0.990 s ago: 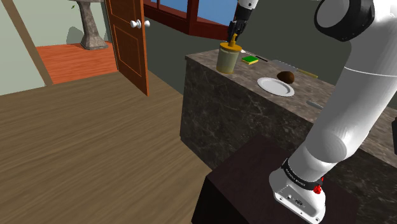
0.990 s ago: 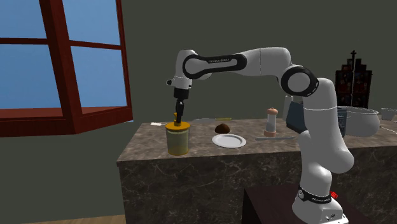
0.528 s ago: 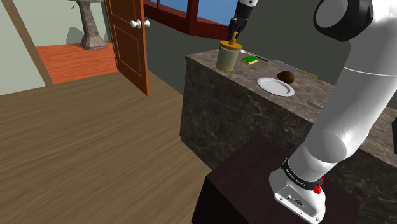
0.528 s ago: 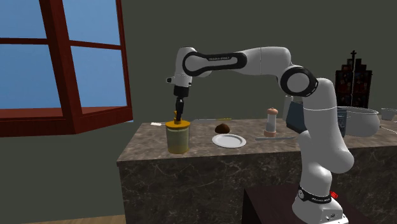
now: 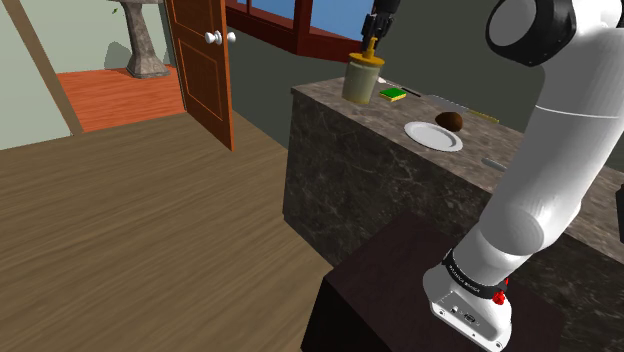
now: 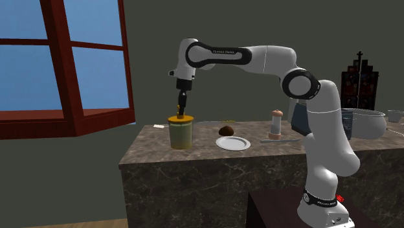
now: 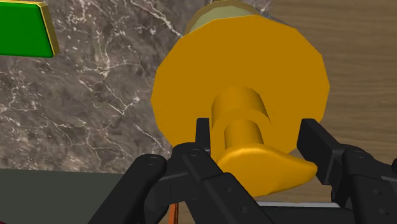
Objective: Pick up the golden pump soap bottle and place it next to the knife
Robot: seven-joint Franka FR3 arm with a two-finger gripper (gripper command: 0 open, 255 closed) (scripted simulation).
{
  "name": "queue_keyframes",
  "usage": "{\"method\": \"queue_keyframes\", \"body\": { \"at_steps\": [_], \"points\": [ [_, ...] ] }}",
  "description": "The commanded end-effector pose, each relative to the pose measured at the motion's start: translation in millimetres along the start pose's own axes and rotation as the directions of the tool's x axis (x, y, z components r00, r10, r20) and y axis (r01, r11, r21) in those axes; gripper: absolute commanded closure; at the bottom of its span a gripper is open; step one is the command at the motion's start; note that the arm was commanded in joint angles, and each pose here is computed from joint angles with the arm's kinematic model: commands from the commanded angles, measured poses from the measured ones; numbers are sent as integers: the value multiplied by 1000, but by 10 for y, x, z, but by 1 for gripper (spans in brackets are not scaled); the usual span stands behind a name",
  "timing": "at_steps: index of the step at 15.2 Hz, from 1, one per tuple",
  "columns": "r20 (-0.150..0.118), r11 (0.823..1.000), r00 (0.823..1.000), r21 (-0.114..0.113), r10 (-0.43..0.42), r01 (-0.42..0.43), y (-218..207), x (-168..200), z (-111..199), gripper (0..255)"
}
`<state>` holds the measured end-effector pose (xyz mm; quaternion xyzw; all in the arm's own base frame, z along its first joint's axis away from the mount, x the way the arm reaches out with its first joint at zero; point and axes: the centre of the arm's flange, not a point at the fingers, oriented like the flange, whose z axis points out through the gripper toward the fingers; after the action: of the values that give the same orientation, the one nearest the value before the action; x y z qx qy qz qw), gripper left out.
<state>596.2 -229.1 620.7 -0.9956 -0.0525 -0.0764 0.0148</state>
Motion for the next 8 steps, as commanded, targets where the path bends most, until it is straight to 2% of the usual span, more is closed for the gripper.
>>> {"method": "queue_keyframes", "body": {
  "at_steps": [1,8],
  "points": [
    [-1,1000,1000,0,0,0,-6,12,-118,255],
    [-1,1000,1000,0,0,0,-14,69,-484,255]
  ]
}}
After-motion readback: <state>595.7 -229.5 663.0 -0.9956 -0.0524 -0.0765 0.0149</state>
